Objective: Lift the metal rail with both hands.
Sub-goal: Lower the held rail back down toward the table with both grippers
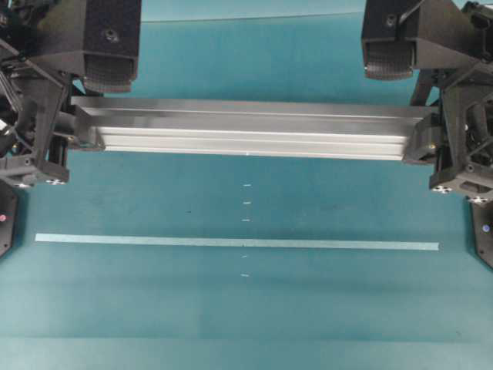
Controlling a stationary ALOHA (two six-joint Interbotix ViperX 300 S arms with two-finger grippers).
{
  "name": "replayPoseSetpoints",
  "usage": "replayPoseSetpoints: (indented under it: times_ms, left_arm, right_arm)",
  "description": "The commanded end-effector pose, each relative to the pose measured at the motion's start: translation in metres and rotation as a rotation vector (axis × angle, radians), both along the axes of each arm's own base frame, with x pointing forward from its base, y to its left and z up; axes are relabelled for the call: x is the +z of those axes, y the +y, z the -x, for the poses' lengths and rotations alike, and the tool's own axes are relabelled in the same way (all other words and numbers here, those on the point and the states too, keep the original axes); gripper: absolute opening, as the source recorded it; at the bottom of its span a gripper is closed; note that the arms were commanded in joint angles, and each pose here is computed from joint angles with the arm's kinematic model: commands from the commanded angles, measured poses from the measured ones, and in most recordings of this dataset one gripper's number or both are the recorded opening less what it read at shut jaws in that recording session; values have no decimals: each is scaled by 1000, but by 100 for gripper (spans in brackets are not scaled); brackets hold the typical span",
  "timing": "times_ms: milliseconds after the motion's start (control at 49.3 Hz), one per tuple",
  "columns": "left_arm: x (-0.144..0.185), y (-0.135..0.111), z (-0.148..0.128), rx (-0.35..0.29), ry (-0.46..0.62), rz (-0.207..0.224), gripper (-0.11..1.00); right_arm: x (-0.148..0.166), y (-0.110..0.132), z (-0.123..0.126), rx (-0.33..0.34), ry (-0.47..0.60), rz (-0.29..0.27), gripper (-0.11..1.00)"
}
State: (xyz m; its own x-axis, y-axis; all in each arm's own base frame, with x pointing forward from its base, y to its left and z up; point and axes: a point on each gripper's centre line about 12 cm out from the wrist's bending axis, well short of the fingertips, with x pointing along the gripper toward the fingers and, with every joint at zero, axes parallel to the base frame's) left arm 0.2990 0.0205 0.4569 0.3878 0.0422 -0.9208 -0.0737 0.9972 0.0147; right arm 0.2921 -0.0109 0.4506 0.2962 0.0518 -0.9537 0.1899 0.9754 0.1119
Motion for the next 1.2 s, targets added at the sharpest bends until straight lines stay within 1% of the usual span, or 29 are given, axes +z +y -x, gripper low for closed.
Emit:
replayPoseSetpoints:
  times_ms: [0, 264, 446, 609, 771, 852, 994, 1177]
  left_arm:
    - [12, 1, 4, 51, -46, 14, 28]
    - [4, 2, 1, 53, -22, 15, 28]
    - [-28, 2, -2, 56, 67, 20, 28]
    - [-55, 2, -6, 52, 112, 16, 28]
    - [-80, 4, -12, 47, 98, 7, 28]
    - [-92, 4, -15, 45, 85, 6, 28]
    - [-117, 5, -18, 41, 97, 5, 28]
    - [-148, 5, -21, 38, 108, 6, 28]
  right_arm:
    - [6, -5, 1, -84, -28, -1, 38]
    - [3, -7, 1, -87, -20, 26, 38]
    - [-15, -8, -7, -72, -6, 36, 38]
    - [-51, -7, -16, -51, 21, 40, 38]
    - [-93, -8, -18, -44, 71, 40, 38]
    - [-108, -8, -18, -35, 63, 43, 38]
    - [-130, -8, -18, -16, 49, 49, 38]
    - [-166, -8, -13, -1, 67, 53, 38]
